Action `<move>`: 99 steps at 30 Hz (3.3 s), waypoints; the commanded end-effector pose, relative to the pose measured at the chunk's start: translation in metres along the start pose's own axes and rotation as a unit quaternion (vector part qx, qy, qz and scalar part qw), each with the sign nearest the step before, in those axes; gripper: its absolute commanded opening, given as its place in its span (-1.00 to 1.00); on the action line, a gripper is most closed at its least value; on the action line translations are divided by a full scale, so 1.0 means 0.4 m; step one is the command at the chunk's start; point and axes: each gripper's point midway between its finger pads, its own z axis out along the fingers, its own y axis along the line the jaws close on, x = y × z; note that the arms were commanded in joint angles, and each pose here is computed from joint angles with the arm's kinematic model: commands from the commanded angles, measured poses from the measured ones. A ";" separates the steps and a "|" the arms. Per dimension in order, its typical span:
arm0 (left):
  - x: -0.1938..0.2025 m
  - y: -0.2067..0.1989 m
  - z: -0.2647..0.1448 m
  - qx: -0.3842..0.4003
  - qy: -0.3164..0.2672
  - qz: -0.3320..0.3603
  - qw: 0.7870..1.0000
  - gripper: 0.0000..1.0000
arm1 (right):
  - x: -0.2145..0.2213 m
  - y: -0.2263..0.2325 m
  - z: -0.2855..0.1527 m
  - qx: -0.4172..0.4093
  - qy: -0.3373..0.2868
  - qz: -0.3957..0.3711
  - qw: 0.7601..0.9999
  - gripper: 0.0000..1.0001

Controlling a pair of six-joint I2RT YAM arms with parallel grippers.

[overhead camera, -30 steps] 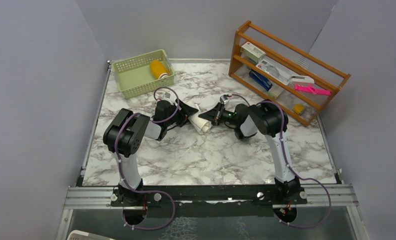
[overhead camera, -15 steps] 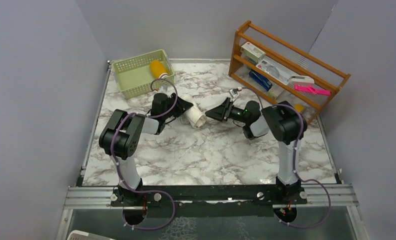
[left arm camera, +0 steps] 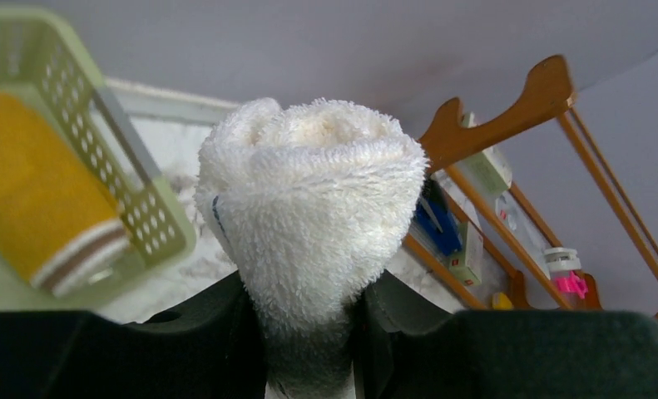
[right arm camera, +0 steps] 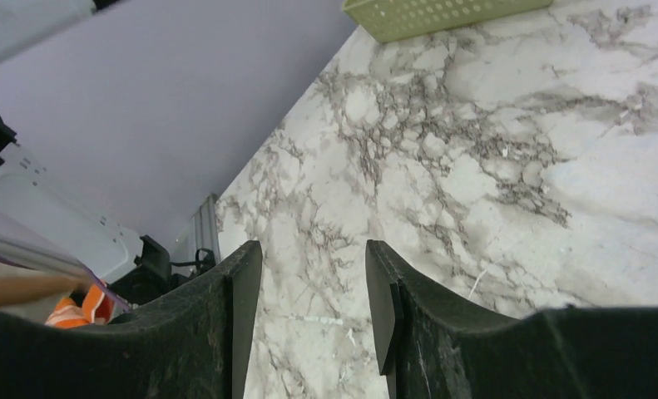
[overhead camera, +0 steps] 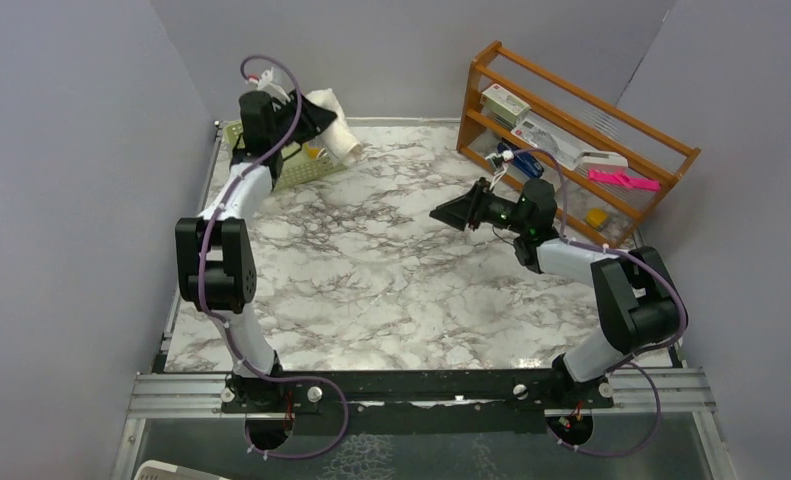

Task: Roll the towels
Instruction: Place the towel in the bin, then reset both arms

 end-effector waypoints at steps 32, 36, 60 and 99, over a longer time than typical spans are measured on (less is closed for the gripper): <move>-0.074 0.563 0.154 -0.046 0.096 -0.099 0.989 0.04 | 0.186 0.010 -0.097 0.013 0.082 0.026 0.996 -0.08; -0.063 0.615 0.135 -0.109 0.102 -0.098 0.984 0.98 | 0.184 0.012 -0.098 0.014 0.081 0.025 0.996 -0.08; -0.330 0.393 -0.135 -0.258 0.050 0.063 0.963 0.98 | 0.064 0.047 -0.096 0.058 0.047 -0.030 0.997 0.65; 0.209 -0.030 -0.550 -0.076 -0.008 0.185 0.980 0.98 | -0.050 -0.035 -0.315 0.371 -0.069 -0.059 0.924 1.00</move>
